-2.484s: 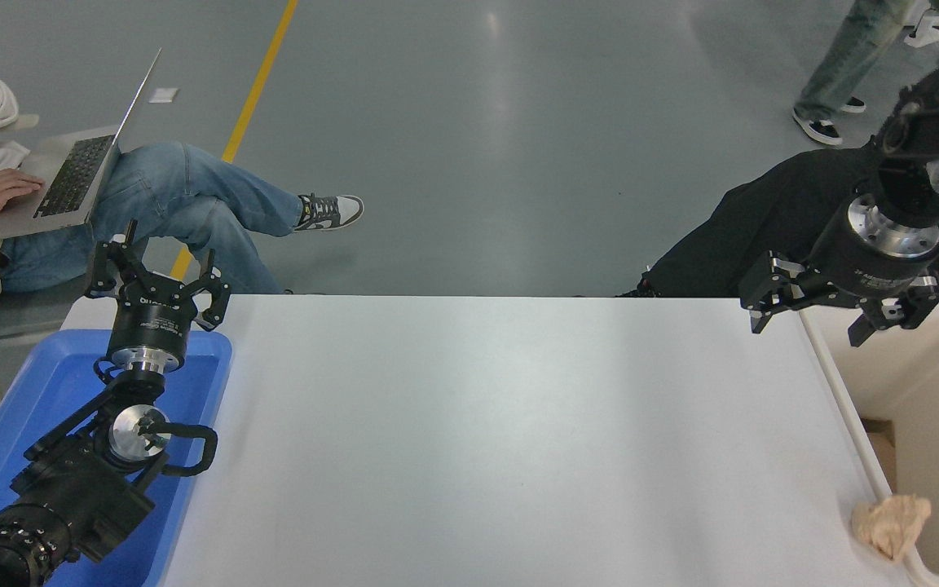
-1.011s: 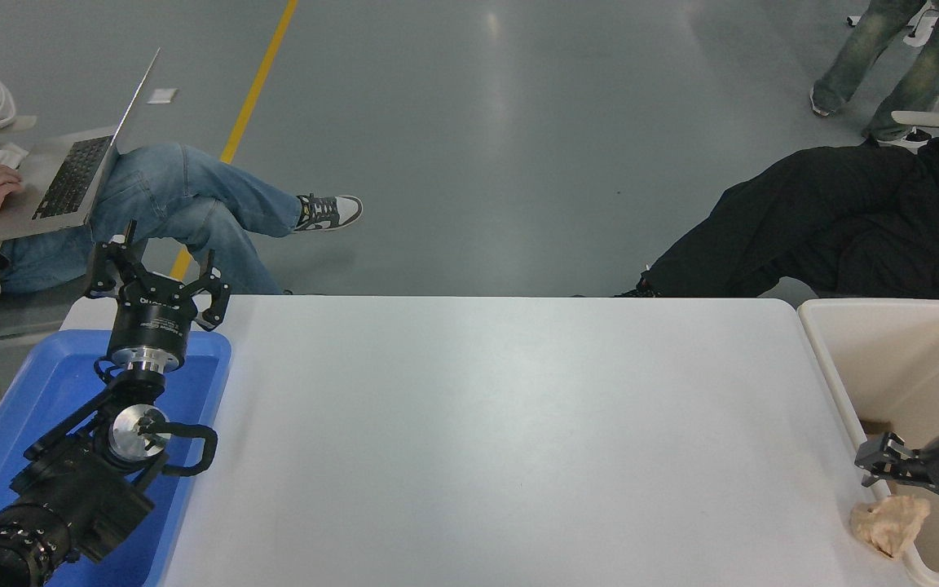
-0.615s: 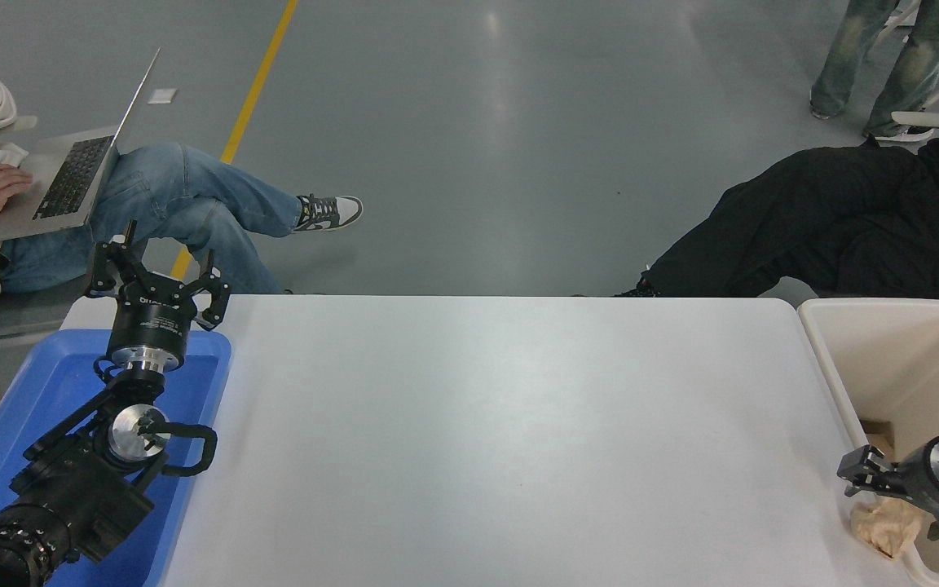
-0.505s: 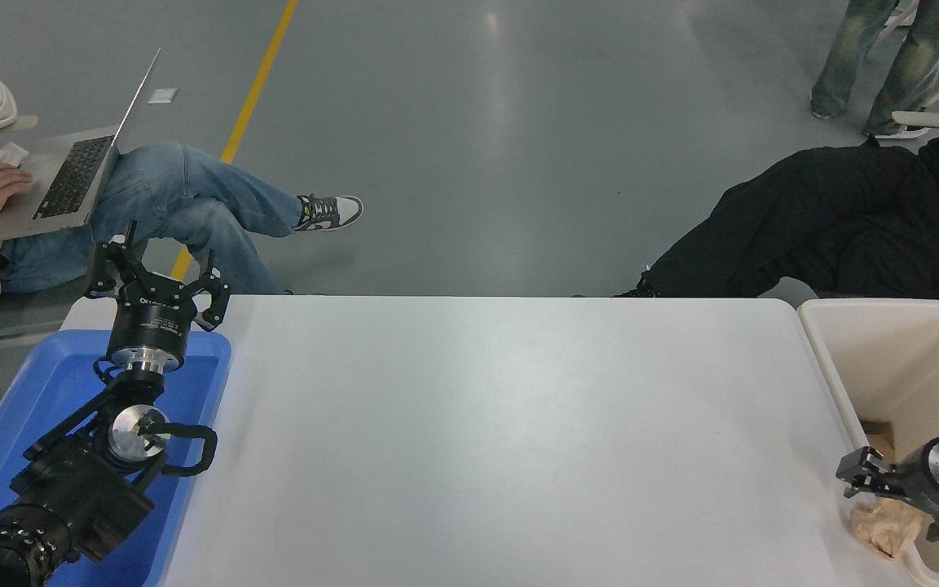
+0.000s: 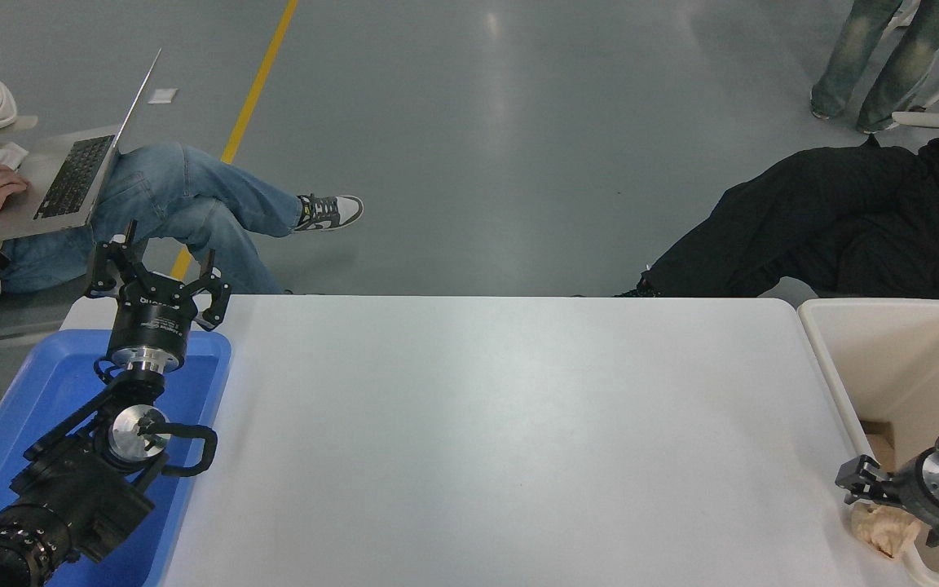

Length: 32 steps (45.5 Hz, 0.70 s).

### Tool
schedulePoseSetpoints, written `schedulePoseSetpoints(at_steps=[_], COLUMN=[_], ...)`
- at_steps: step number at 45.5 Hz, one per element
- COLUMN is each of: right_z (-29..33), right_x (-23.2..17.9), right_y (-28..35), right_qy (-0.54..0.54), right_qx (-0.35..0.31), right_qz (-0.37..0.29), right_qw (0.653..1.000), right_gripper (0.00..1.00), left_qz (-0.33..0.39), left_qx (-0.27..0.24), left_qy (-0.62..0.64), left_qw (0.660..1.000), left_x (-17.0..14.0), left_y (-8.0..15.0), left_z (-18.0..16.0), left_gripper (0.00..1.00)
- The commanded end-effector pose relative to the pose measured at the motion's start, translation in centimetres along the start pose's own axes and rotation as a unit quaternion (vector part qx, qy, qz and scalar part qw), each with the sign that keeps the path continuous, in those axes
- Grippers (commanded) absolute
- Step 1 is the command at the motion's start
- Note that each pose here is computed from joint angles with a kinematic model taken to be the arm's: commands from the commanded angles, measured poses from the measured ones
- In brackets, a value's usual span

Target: Pick up paper ball place in dustbin

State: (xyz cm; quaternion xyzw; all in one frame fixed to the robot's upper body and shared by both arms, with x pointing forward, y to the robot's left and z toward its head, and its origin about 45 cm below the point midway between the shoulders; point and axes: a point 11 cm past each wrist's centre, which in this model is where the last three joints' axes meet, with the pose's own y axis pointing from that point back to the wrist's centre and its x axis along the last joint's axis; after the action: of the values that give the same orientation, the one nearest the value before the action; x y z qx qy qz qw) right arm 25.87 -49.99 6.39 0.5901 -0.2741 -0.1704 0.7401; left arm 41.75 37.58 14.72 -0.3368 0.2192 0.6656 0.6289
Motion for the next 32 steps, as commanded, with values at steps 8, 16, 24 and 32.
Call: schedulePoseSetpoints(at_steps=[8, 16, 24, 32], right_z=[0.1, -0.2, -0.6, -0.8], right_x=[-0.8, -0.6, -0.4, 0.3], right_y=[-0.4, -0.2, 0.0, 0.4], right_qy=[-0.073, -0.081, -0.082, -0.083], right_qx=[0.02, 0.027, 0.032, 0.035], right_qz=[-0.013, -0.012, -0.011, -0.003], right_qw=[0.997, 0.996, 0.996, 0.996], right_gripper=[0.0, 0.0, 0.0, 0.0], left_qz=[0.001, 0.0, 0.0, 0.0], left_qx=[0.0, 0.0, 0.0, 0.0], left_qy=[-0.001, 0.0, 0.0, 0.0], left_qw=[1.0, 1.0, 1.0, 1.0], left_x=[0.1, 0.0, 0.0, 0.0], left_y=[0.0, 0.0, 0.0, 0.0], left_z=[0.1, 0.0, 0.0, 0.0], left_gripper=[0.99, 0.99, 0.99, 0.99])
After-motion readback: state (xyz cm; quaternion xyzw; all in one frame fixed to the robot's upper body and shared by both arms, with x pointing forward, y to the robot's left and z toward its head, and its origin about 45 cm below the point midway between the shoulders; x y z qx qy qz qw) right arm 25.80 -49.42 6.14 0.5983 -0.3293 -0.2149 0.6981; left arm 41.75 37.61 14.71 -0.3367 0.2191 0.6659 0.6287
